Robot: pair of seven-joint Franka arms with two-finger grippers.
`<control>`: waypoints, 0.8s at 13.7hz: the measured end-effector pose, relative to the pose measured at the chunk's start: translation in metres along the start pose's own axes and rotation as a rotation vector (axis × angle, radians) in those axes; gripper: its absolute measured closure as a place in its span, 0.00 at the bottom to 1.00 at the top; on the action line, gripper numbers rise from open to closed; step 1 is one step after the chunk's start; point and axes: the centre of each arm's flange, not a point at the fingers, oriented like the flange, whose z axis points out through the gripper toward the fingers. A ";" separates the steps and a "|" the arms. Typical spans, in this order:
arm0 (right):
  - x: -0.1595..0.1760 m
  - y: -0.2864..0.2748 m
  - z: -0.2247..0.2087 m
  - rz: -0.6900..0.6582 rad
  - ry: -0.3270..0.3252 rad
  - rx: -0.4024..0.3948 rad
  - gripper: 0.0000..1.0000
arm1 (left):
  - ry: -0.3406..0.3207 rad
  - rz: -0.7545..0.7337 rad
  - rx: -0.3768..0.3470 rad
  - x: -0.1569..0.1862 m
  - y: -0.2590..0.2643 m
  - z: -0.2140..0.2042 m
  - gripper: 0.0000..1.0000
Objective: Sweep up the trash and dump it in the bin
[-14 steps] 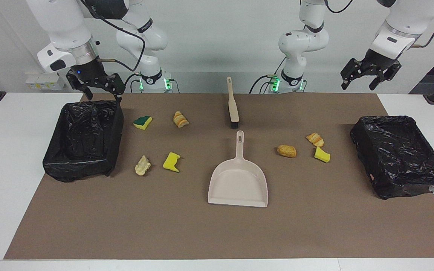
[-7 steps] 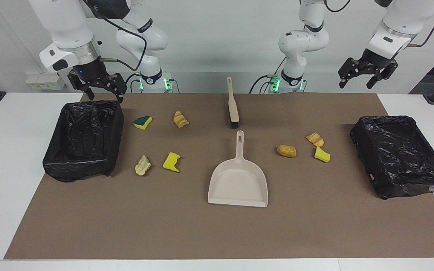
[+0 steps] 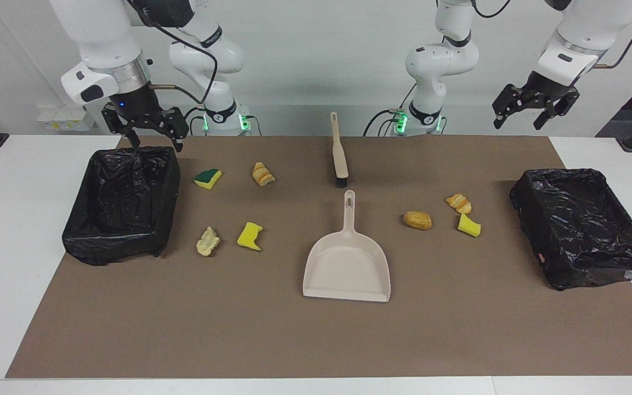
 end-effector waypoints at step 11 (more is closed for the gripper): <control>-0.002 -0.013 0.003 -0.019 -0.006 -0.001 0.00 | -0.036 0.034 0.005 -0.008 0.022 0.000 0.00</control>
